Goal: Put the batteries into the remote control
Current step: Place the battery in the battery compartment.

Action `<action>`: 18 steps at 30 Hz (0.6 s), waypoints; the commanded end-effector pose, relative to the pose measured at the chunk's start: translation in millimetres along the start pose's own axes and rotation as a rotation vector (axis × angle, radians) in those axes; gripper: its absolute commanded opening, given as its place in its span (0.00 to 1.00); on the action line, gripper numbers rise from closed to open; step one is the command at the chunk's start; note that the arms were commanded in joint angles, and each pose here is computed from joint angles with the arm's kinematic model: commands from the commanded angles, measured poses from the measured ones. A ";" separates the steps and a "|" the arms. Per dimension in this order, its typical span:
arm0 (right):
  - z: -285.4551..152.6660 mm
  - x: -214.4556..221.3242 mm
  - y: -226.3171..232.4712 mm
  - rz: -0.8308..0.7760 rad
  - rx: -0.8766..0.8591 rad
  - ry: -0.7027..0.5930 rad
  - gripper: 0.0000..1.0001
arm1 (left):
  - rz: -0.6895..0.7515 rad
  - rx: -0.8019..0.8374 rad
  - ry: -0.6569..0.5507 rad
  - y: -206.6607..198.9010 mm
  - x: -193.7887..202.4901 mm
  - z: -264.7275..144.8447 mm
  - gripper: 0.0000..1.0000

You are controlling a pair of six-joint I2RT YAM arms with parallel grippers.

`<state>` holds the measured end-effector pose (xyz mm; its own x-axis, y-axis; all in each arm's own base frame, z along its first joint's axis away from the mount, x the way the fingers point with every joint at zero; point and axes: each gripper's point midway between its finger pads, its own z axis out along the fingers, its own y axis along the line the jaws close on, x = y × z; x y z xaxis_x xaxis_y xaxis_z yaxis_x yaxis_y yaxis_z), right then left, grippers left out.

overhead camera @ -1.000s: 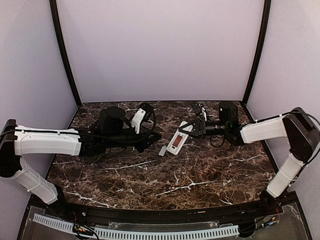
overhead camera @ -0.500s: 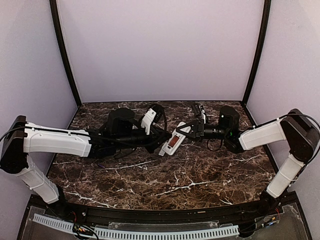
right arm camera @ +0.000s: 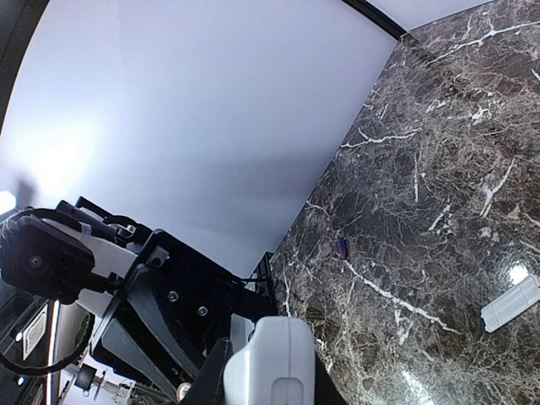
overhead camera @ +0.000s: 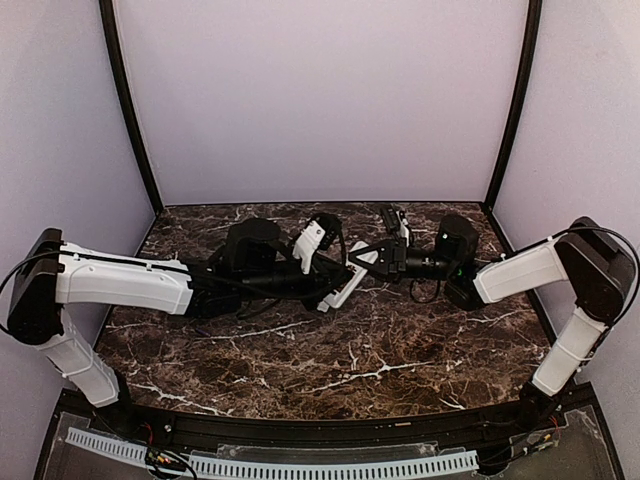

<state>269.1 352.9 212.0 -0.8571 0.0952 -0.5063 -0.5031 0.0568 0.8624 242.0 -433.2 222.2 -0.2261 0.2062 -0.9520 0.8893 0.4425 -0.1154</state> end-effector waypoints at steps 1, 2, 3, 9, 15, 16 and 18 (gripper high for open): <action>0.7 -0.7 9.9 -0.023 -0.042 -0.018 0.00 | 0.029 -0.013 -0.042 -1.2 -16.4 1.9 0.04; 0.5 -0.9 11.1 -0.025 -0.045 -0.020 0.00 | 0.028 -0.017 -0.042 -0.2 -16.4 2.1 0.04; 0.5 -1.3 12.3 -0.027 -0.049 -0.022 0.00 | 0.028 -0.021 -0.039 0.4 -15.1 3.0 0.04; -0.5 -0.8 14.2 -0.031 -0.061 -0.025 0.00 | 0.016 -0.039 -0.017 4.1 -9.7 5.8 0.05; -1.3 -1.2 17.5 -0.041 -0.068 -0.027 0.00 | 0.011 -0.054 0.016 6.7 -2.8 5.3 0.13; -1.2 -1.8 18.2 -0.043 -0.069 -0.027 0.00 | 0.010 -0.056 0.018 7.4 -1.8 4.9 0.13; -1.1 -2.1 18.9 -0.043 -0.071 -0.027 0.00 | 0.009 -0.057 0.022 7.6 0.0 4.1 0.14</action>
<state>266.9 351.0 216.2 -0.8559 0.1112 -0.5050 -0.5045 0.0339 0.8627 248.1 -435.1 221.0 -0.2215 0.2105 -0.9522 0.8759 0.4720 -0.0994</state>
